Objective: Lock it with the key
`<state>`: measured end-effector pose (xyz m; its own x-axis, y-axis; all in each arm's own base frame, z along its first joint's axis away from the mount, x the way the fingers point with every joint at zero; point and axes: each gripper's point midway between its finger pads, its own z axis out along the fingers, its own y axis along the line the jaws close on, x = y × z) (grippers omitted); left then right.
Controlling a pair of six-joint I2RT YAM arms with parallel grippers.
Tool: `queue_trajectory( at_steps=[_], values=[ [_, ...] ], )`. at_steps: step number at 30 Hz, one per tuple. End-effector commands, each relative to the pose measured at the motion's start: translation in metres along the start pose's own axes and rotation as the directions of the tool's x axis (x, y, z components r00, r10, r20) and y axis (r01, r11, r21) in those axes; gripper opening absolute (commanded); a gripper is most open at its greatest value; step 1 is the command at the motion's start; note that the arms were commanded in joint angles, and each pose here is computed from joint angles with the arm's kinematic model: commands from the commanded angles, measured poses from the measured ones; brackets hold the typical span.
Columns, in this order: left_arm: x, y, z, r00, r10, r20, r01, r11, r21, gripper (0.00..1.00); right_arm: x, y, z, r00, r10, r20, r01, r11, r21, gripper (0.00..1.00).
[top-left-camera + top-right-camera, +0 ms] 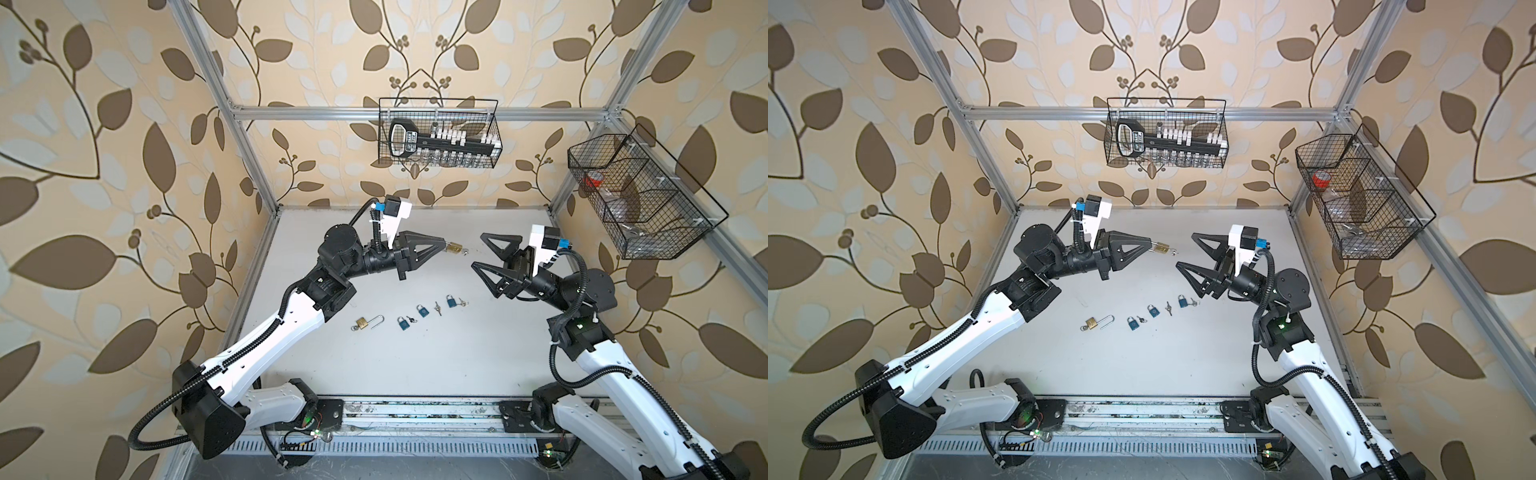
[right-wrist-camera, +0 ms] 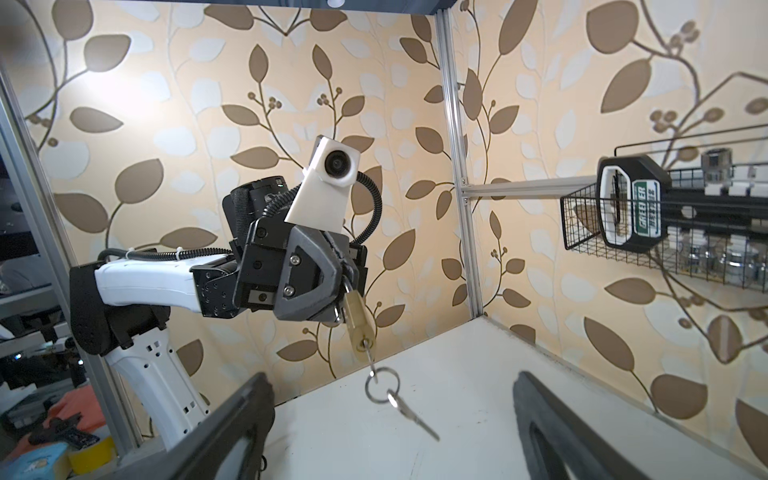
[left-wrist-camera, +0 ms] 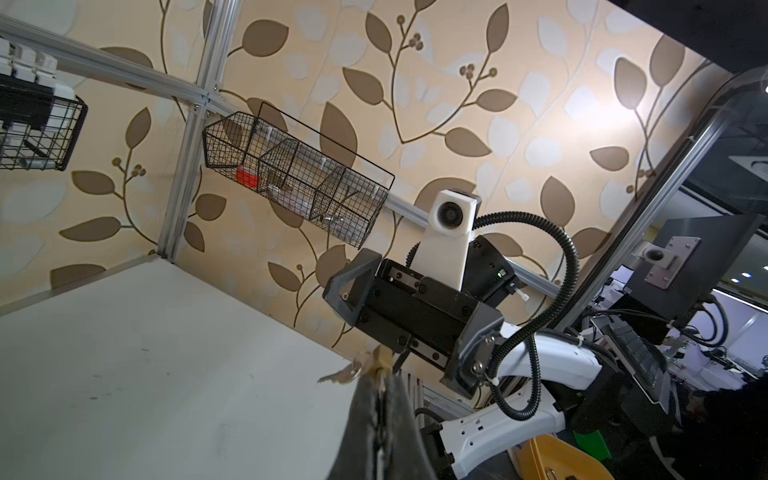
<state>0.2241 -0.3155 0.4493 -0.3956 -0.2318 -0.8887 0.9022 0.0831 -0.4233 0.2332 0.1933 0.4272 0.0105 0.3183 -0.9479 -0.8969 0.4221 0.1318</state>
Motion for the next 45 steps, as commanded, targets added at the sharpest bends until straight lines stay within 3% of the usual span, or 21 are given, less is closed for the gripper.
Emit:
queue_trajectory(
  at_steps=[1,7,14,21,36,40,45],
  values=[
    [-0.018,-0.024,0.000,0.998,0.030,0.049,-0.035,0.995,0.097,0.00,-0.020,0.019,0.008,0.996,-0.081,0.023,0.082,0.991,-0.102,0.85],
    [-0.016,-0.025,0.003,0.999,0.012,0.032,-0.016,0.993,0.119,0.00,-0.018,0.032,0.025,0.994,-0.109,-0.013,0.105,0.977,-0.187,0.72],
    [-0.019,-0.028,0.001,0.999,0.018,0.038,-0.023,0.992,0.123,0.00,-0.010,0.033,0.032,0.994,-0.104,-0.031,0.096,0.978,-0.187,0.47],
    [-0.021,-0.030,-0.002,0.998,0.033,0.048,-0.038,0.993,0.111,0.00,0.001,0.020,0.035,0.994,-0.076,-0.081,0.064,0.989,-0.136,0.42],
    [-0.018,-0.024,-0.005,0.998,0.044,0.042,-0.047,0.997,0.060,0.00,-0.002,0.025,0.029,0.997,-0.048,-0.063,0.040,0.990,-0.134,0.07],
    [-0.019,-0.022,-0.011,0.993,0.113,0.038,-0.113,0.994,-0.004,0.00,-0.004,0.028,0.031,0.996,0.017,-0.087,-0.030,0.988,-0.149,0.00],
    [-0.023,-0.032,-0.014,0.982,0.189,0.017,-0.189,0.982,0.002,0.00,-0.004,0.033,0.035,0.983,0.125,-0.132,-0.148,0.972,-0.180,0.00]
  ],
)
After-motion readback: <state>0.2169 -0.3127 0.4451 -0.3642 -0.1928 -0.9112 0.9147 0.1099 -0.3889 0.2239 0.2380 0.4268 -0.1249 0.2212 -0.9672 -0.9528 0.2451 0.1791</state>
